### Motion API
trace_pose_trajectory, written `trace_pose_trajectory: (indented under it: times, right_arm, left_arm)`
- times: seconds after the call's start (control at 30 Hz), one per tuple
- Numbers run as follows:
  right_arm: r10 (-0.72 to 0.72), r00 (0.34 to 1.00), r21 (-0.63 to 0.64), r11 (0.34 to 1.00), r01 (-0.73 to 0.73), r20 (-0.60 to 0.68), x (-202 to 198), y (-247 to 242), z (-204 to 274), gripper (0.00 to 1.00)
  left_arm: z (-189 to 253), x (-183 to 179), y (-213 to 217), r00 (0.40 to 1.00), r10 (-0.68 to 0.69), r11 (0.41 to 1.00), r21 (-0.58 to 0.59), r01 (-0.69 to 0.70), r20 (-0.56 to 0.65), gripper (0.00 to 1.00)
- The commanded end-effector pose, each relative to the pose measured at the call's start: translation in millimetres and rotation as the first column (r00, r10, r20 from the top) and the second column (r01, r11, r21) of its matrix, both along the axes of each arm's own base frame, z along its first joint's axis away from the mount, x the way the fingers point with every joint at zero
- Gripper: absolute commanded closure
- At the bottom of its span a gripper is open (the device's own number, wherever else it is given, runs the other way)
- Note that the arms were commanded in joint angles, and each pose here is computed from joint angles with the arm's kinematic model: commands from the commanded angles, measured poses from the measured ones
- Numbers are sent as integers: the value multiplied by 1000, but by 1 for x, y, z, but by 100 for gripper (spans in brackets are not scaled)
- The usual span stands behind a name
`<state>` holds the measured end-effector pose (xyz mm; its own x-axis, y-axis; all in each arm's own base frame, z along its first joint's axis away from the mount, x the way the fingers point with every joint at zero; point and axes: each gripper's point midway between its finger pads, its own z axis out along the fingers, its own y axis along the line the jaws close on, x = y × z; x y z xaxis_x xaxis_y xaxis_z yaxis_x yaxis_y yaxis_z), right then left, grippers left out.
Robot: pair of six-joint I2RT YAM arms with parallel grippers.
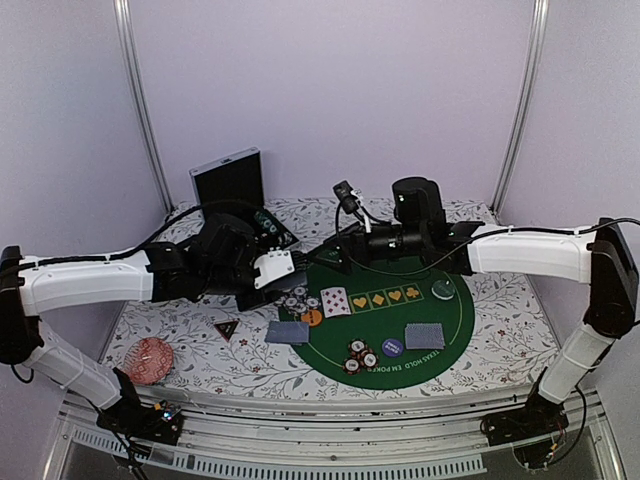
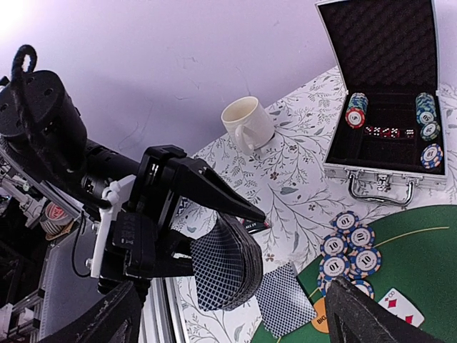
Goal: Distribute texas hold em gaming equipment
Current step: Pick up the poker card from the face-down deck piles.
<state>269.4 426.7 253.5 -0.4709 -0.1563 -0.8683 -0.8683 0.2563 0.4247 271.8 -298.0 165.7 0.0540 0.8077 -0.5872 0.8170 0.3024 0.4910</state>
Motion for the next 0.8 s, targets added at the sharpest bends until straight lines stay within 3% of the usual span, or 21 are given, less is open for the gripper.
trace_pose_trajectory:
  times: [0.0, 0.37, 0.77]
  right_arm:
    - [54, 994, 35, 998, -51, -94, -3, 17, -1, 10]
    - [137, 983, 82, 988, -127, -126, -12, 32, -3, 15]
    - [77, 967, 172, 985, -35, -244, 9, 1, 6, 18]
  left_arm:
    - [20, -2, -7, 999, -23, 999, -46, 24, 34, 47]
    - [20, -3, -8, 999, -26, 999, -44, 27, 37, 47]
    - [22, -5, -9, 999, -35, 998, -47, 37, 37, 47]
